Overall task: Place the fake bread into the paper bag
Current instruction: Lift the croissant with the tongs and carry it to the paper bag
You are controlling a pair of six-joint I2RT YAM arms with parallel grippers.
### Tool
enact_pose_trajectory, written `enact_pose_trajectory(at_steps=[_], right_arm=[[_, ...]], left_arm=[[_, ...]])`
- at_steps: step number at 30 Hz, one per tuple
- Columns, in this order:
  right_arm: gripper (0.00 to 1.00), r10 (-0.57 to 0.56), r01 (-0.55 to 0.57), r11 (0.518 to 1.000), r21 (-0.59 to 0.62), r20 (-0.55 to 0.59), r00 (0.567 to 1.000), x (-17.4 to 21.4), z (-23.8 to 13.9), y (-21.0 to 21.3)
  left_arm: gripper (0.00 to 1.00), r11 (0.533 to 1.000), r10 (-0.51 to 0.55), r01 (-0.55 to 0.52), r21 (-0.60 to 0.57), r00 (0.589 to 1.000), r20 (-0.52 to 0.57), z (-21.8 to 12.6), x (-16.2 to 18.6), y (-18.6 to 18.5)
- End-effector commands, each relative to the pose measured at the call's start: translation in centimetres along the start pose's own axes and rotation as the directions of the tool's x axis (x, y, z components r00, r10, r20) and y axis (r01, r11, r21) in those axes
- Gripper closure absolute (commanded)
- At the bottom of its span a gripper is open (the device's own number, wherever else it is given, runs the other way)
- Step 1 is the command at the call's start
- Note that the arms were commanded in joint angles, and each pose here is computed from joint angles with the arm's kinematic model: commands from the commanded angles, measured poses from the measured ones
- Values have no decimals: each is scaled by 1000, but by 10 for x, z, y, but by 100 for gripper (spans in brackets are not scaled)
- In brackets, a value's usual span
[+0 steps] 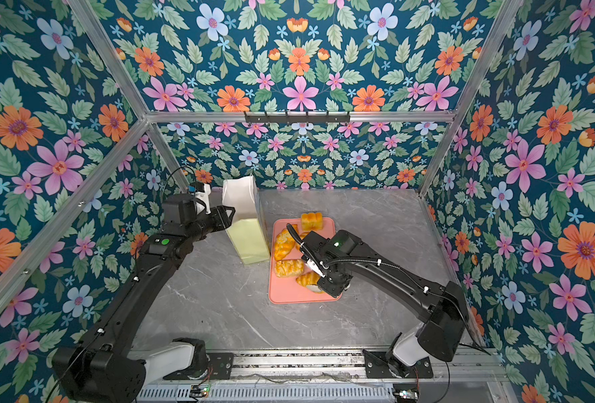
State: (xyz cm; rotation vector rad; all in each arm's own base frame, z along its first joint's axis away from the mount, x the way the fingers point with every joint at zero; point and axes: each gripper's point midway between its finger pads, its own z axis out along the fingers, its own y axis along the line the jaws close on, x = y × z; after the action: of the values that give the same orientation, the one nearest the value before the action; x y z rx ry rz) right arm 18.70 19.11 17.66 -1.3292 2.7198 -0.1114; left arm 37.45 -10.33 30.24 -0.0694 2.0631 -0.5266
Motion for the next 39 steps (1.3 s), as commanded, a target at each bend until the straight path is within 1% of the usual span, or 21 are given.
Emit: enact_pose_trajectory(at_steps=[1, 3, 6, 9, 14, 17, 19, 22, 26, 31, 34, 36, 39], right_arm=[[74, 38, -38, 999, 32, 19, 999, 4, -13, -7], [75, 52, -55, 997, 54, 53, 997, 4, -21, -12], [76, 80, -96, 989, 110, 144, 986, 0, -36, -26], [76, 134, -161, 982, 100, 238, 962, -3, -52, -36], [75, 196, -233, 970, 68, 346, 917, -12, -78, -42], [75, 239, -282, 958, 41, 422, 874, -24, -94, -45], [76, 277, -315, 949, 3, 472, 837, -33, -105, -45], [75, 322, -342, 938, -60, 517, 793, -44, -119, -43], [77, 384, -381, 916, -130, 561, 733, -57, -138, -42], [79, 469, -416, 877, -241, 622, 627, -73, -165, -42], [79, 499, -391, 864, -316, 636, 589, -84, -177, -35], [79, 515, -378, 856, -352, 637, 574, -92, -184, -32], [79, 536, -375, 844, -384, 641, 549, -101, -194, -32]], left_arm=[[47, 1000, -1, 1, 0, 1000, 24, -3, -8, -2], [47, 1000, 0, 0, -4, 1000, 24, -4, -9, -2], [47, 1000, 4, -4, -7, 1000, 26, -5, -12, -2], [47, 1000, 7, -6, -11, 1000, 29, -7, -13, -2], [47, 1000, 5, -4, -28, 999, 32, -9, -15, 0], [47, 999, 4, -3, -43, 999, 36, -10, -16, 2], [47, 997, 8, -5, -79, 999, 40, -11, -17, 8], [47, 992, 10, -6, -128, 999, 33, -11, -15, 17], [47, 994, 3, 1, -105, 999, 38, -9, -14, 14], [50, 994, -12, 15, -107, 999, 29, -6, -13, 15], [52, 994, -23, 28, -105, 999, 44, -5, -14, 15], [52, 993, -34, 40, -114, 998, 53, -3, -13, 18], [54, 990, -54, 58, -128, 998, 32, 4, -10, 21]])
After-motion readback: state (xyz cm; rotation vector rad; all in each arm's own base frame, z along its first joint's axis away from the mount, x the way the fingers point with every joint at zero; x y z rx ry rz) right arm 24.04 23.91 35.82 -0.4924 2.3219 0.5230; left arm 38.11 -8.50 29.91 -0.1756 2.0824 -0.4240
